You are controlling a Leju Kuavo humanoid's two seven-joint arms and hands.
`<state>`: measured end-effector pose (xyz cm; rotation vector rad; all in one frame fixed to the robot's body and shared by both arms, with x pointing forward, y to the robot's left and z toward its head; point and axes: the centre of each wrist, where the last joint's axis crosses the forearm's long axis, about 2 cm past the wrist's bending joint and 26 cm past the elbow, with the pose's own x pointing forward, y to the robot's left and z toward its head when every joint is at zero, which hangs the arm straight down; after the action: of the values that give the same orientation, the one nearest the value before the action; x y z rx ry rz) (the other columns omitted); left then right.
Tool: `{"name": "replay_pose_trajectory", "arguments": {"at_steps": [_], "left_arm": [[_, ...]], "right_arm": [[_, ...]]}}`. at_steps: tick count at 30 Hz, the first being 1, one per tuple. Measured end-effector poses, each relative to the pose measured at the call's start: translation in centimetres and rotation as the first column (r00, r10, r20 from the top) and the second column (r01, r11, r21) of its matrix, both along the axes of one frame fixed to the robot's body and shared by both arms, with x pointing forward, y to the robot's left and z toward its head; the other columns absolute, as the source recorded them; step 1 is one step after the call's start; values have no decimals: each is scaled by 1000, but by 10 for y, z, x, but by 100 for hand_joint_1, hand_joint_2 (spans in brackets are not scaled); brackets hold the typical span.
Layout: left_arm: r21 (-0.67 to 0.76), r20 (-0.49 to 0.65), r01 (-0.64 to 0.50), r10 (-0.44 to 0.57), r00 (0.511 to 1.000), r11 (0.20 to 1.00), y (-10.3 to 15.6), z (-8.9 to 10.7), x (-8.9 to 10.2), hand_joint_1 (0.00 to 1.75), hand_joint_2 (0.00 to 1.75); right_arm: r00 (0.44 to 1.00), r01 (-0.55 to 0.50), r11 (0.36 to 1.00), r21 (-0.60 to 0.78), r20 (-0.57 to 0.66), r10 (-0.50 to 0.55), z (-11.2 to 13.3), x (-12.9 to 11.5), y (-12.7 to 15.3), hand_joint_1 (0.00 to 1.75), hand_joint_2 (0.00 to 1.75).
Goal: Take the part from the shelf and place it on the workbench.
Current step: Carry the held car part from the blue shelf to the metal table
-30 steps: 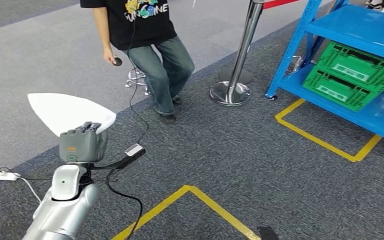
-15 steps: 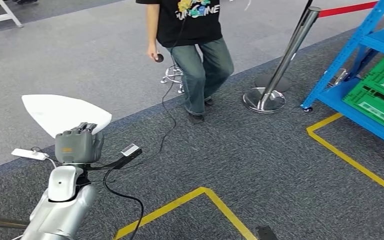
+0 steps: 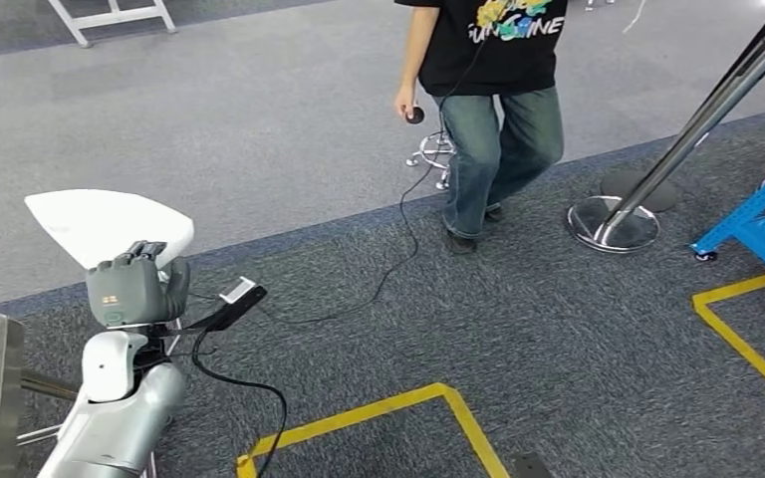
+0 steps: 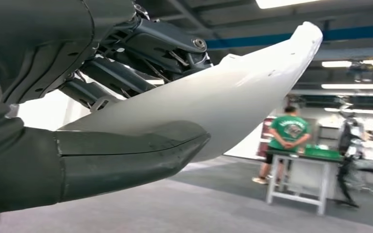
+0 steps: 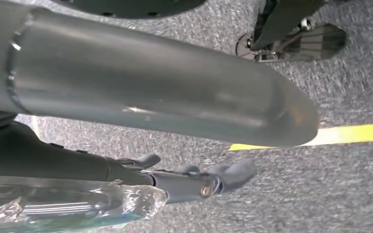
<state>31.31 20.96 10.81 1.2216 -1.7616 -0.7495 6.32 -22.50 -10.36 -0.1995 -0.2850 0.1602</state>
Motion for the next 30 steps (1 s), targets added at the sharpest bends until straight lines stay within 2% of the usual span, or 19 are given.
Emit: {"name": "replay_pose_trajectory", "arguments": {"at_steps": [17,30], "left_arm": [[18,3,-38,38,999,999,13,0,-2,175,175],[68,-28,-47,49,998,997,12,-3,-4,175,175]], "right_arm": [[1000,-20,1000,6,4,20,1,4,2,0,0],[1000,-30,1000,6,-1,30,0,2,2,0,0]]}}
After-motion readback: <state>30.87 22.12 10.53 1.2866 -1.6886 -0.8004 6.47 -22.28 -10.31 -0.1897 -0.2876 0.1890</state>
